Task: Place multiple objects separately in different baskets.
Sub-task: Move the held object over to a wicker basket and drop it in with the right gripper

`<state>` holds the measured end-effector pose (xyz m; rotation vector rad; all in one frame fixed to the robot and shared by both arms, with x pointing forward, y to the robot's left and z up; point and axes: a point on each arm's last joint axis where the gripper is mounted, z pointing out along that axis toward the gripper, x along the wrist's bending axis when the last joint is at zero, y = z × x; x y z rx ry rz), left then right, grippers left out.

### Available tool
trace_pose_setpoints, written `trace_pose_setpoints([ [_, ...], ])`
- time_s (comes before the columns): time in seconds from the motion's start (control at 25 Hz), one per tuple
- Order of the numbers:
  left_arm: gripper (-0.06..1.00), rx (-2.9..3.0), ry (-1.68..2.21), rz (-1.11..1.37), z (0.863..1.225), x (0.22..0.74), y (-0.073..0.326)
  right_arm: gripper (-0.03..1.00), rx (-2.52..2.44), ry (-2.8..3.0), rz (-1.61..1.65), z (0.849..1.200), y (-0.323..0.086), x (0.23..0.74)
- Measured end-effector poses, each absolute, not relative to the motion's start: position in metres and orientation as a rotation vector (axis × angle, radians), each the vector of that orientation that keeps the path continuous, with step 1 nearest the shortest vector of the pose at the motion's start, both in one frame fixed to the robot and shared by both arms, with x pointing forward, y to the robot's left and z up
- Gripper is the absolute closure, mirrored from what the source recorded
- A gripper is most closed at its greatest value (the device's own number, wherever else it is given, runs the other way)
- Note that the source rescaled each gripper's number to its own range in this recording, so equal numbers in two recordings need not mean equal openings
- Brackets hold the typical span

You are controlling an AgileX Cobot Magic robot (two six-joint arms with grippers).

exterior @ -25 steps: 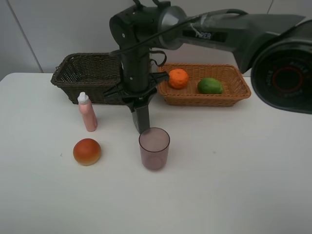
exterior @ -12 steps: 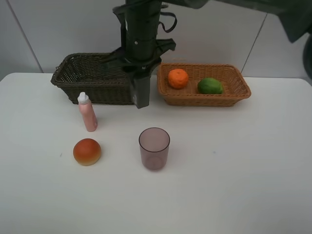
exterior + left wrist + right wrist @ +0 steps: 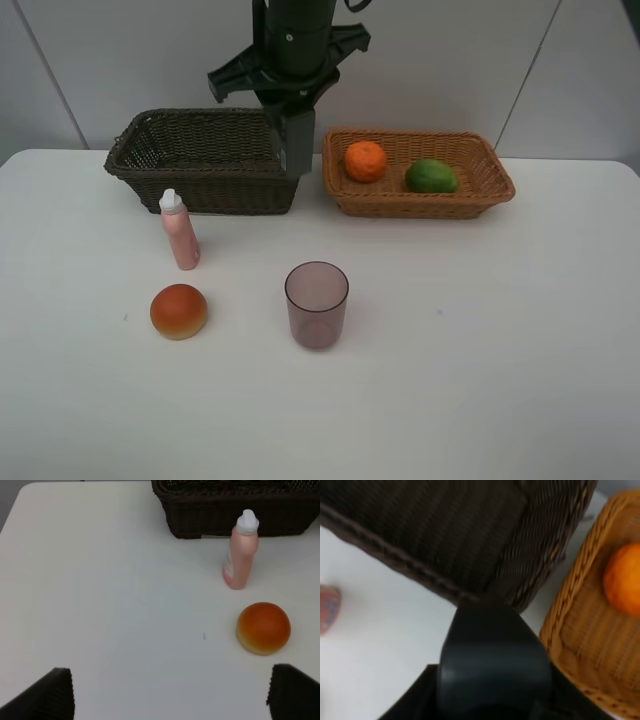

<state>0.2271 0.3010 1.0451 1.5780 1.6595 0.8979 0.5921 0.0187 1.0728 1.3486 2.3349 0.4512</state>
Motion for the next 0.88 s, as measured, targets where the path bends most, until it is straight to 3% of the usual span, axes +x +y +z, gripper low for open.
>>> trace_pose_setpoints([
  [0.36,-0.06,1.578,1.659,0.898,1.045,0.227,0.301,0.94,1.256,2.229,0.698,1.097,0.021,0.611],
  [0.88,-0.06,1.578,1.659,0.898,1.045,0.227,0.301,0.94,1.128,2.186,0.851,1.044,0.035,0.655],
])
